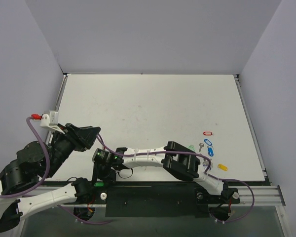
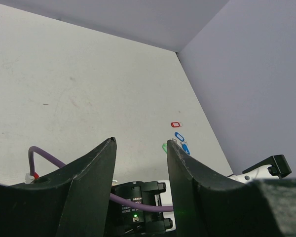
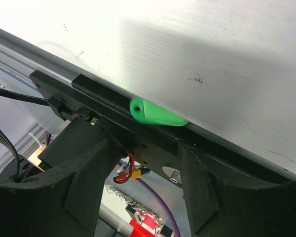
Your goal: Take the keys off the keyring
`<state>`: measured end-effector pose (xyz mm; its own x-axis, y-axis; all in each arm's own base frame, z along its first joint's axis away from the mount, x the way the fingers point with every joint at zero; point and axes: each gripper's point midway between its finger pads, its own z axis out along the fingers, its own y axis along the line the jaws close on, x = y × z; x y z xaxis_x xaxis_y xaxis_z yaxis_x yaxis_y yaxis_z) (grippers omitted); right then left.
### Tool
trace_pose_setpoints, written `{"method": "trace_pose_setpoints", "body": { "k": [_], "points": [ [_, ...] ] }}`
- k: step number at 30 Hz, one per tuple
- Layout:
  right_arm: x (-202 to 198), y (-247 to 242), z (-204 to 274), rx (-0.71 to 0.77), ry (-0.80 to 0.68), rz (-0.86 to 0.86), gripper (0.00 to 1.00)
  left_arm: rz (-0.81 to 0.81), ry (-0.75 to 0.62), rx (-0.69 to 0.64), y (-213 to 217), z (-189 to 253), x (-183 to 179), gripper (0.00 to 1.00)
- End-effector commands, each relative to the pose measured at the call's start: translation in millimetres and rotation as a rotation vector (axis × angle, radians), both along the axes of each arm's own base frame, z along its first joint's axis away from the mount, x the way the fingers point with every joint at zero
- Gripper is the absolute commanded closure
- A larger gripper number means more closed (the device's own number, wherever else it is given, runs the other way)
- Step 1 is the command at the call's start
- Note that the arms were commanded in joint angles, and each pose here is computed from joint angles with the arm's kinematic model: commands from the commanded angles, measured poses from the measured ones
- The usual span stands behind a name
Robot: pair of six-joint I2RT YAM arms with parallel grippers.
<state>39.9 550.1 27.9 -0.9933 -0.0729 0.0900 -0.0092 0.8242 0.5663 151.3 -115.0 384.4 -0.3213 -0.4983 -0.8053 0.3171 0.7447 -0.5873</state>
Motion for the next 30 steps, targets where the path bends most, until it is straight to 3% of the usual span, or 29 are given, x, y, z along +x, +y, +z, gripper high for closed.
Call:
{"method": "trace_pose_setpoints", "body": {
  "k": [1, 11, 15, 18, 23, 30],
  "points": [
    [-18, -8, -4, -0.076, 0.012, 0.053, 0.48, 0.006, -0.030, -0.040, 10, 16, -3, 0.45],
    [-20, -6, -14, -0.124, -0.008, 0.072, 0.52, 0.006, -0.029, -0.036, 9, 15, -3, 0.45],
    [-15, -7, -14, -0.168, -0.069, 0.098, 0.60, 0.006, -0.033, -0.043, 10, 14, -3, 0.45],
    [-14, -1, -15, -0.160, -0.079, 0.102, 0.72, -0.001, -0.031, -0.043, 9, 14, -4, 0.45],
    [2, 16, 27, -0.018, -0.182, 0.098, 0.99, -0.013, -0.021, -0.032, 6, 13, -5, 0.45],
    [57, -7, 107, 0.099, -0.422, 0.068, 1.00, -0.016, -0.027, -0.047, 6, 20, -6, 0.46]
  ]
}}
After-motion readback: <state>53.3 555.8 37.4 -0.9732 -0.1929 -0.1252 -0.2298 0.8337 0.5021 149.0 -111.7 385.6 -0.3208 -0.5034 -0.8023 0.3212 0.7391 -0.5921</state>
